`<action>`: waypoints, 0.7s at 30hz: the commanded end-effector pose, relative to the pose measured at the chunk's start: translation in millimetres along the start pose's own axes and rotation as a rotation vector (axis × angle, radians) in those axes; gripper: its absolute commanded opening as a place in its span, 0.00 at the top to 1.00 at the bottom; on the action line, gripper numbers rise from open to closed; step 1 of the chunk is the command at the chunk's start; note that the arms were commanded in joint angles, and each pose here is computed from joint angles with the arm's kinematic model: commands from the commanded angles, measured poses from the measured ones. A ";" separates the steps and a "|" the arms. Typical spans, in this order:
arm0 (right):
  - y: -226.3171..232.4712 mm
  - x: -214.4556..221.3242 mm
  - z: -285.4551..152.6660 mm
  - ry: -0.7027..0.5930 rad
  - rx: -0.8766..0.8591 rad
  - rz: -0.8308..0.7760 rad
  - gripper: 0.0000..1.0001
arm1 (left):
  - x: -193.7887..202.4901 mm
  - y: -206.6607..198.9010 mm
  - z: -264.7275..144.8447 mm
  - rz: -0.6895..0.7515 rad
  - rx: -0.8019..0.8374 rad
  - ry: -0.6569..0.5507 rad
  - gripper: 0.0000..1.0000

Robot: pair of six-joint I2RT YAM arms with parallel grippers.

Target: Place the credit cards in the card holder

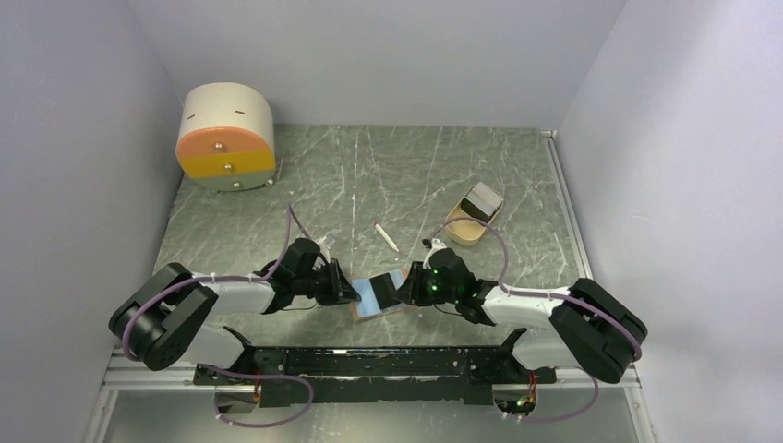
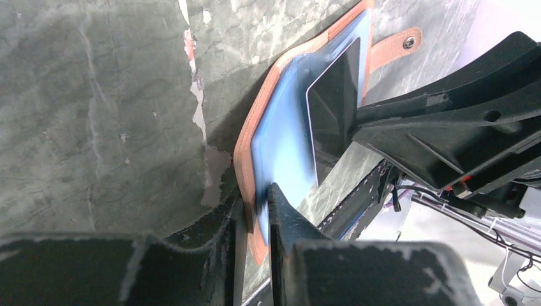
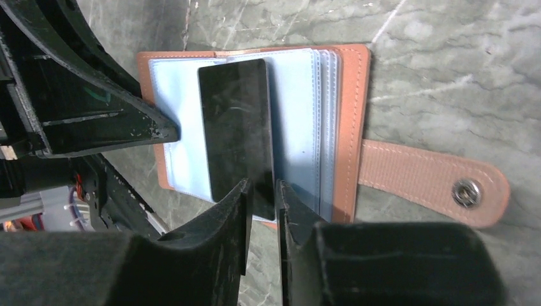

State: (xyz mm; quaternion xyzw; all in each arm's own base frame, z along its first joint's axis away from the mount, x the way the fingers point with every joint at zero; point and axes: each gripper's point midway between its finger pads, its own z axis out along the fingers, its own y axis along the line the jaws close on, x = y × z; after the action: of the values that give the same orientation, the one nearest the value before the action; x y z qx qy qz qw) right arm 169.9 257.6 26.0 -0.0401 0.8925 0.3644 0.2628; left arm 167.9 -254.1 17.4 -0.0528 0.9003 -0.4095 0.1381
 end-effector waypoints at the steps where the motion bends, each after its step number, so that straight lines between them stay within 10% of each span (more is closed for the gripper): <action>1: 3.5 4.8 8.7 0.050 -0.011 -0.042 0.80 | -8.5 -5.2 -2.5 0.027 0.001 -0.027 0.79; 9: 7.8 6.2 10.2 0.058 -0.038 -0.040 1.00 | -8.7 -7.3 -2.4 0.039 0.008 -0.023 0.79; 21: 43.8 5.4 15.9 0.083 -0.215 0.029 0.93 | -8.3 -13.1 4.4 0.051 0.033 0.015 0.90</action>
State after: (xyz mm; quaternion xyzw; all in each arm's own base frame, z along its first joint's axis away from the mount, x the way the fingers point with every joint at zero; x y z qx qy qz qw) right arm 161.7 284.1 25.2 -0.0671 0.8811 0.4143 0.2181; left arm 168.4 -254.4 17.7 -0.0405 0.9039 -0.4033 0.1368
